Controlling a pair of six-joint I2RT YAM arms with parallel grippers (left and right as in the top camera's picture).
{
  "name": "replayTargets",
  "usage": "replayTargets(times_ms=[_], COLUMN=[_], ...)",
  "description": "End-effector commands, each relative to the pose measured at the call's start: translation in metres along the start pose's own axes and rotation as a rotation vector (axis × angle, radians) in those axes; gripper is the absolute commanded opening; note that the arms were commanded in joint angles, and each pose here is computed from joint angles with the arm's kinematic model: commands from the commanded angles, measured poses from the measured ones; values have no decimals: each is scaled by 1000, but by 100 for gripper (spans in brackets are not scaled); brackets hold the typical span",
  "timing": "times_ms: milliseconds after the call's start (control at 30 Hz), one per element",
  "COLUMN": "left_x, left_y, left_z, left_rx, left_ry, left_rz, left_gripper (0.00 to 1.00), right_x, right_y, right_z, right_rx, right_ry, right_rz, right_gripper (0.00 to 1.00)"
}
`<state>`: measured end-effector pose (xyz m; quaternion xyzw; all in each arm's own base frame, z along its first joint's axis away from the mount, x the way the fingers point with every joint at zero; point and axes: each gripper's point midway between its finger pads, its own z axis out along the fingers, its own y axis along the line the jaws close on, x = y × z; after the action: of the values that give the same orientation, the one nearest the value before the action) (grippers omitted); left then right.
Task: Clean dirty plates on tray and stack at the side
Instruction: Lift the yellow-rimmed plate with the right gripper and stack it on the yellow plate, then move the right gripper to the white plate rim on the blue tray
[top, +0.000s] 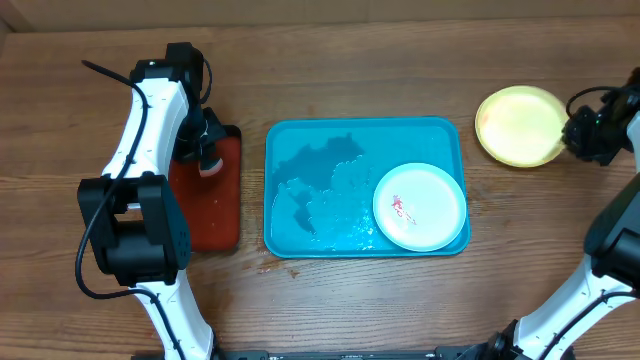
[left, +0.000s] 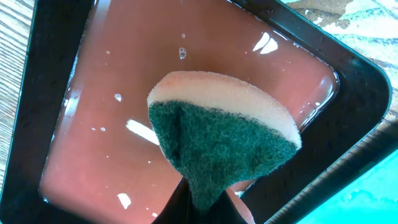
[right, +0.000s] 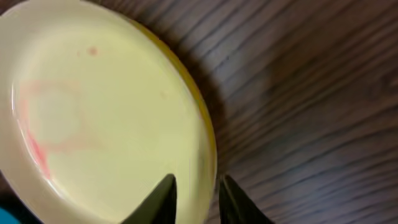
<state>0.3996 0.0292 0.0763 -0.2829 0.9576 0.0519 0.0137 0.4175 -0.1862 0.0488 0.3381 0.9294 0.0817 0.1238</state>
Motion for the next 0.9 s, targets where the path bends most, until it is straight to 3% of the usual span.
replayTargets(times_ms=[0, 33, 100, 133, 333, 567, 867], left_x=[3, 3, 3, 3, -1, -3, -3], left_y=[1, 1, 1, 1, -4, -8, -8], left_z=[3, 3, 3, 3, 3, 3, 3], left_rx=[0, 0, 0, 3, 26, 40, 40], left_ry=[17, 17, 16, 16, 2, -7, -7], left_rz=[8, 8, 7, 7, 6, 6, 24], left_gripper=[4, 4, 4, 4, 4, 4, 4], right_x=[10, 14, 19, 20, 60, 145, 196], right_y=[17, 21, 30, 37, 120, 182, 185], right_z=[-1, -6, -19, -29, -82, -60, -15], right_rx=[-30, -37, -39, -46, -200, -253, -200], right_ry=[36, 55, 71, 69, 60, 192, 263], right_rz=[-23, -25, -36, -52, -472, -979, -1090], right_gripper=[45, 51, 75, 77, 78, 78, 72])
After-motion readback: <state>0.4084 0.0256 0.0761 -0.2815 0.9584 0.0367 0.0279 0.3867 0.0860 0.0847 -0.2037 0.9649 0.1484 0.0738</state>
